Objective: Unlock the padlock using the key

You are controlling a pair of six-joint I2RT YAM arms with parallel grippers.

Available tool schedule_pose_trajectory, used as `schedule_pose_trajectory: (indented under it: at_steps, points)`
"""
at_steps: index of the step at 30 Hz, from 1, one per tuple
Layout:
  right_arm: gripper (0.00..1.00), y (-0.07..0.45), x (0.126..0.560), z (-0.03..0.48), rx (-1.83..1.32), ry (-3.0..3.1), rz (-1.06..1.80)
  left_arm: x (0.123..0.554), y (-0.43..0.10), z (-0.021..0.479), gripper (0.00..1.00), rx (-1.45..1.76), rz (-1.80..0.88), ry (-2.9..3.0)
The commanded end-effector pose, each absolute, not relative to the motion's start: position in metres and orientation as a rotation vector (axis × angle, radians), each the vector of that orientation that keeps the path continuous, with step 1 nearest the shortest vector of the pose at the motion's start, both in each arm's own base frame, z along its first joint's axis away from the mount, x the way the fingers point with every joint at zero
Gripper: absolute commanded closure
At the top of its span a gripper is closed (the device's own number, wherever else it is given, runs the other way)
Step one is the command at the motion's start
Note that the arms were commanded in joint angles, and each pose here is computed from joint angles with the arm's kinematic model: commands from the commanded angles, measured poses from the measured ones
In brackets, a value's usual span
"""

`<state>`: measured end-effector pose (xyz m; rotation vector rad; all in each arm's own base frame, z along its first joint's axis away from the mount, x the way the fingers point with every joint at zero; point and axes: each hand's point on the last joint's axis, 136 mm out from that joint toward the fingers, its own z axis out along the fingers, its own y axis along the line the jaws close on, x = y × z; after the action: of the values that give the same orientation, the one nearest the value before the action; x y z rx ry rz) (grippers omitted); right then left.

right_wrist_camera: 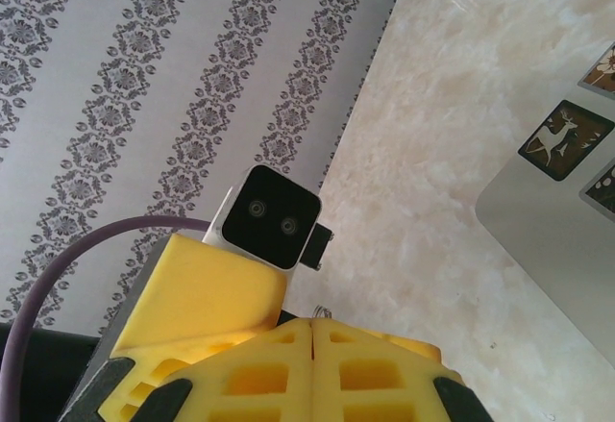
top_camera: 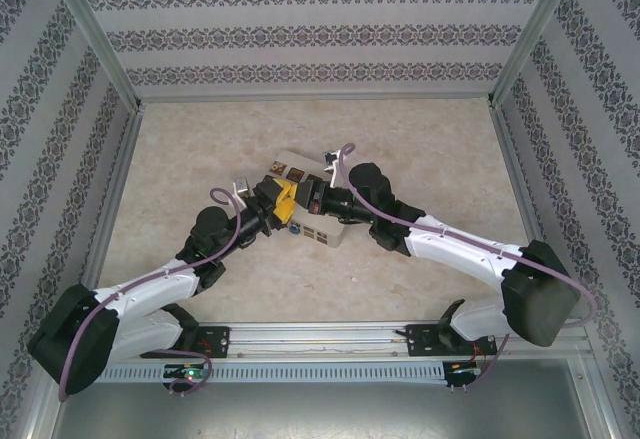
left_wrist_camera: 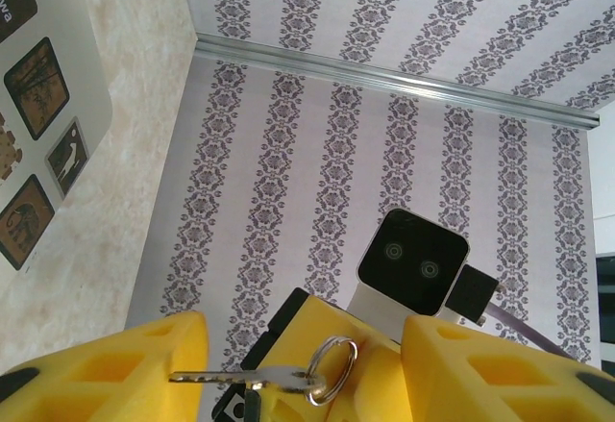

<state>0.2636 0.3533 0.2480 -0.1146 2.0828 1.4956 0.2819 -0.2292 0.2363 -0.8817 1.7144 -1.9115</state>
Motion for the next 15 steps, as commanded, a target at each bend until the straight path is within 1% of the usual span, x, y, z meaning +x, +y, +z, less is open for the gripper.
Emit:
schedule_pose_trajectory:
  at_steps: [1, 15]
  points:
    - [1.0, 0.357, 0.252, 0.257, -0.163, 2.037, 1.528, 0.279, -0.234, 0.24, 0.48, -0.854, -1.936, 1.709]
    - [1.0, 0.349, 0.25, 0.255, -0.155, 2.035, 1.508, 0.281, -0.232, 0.229, 0.62, -0.879, -1.898, 1.727]
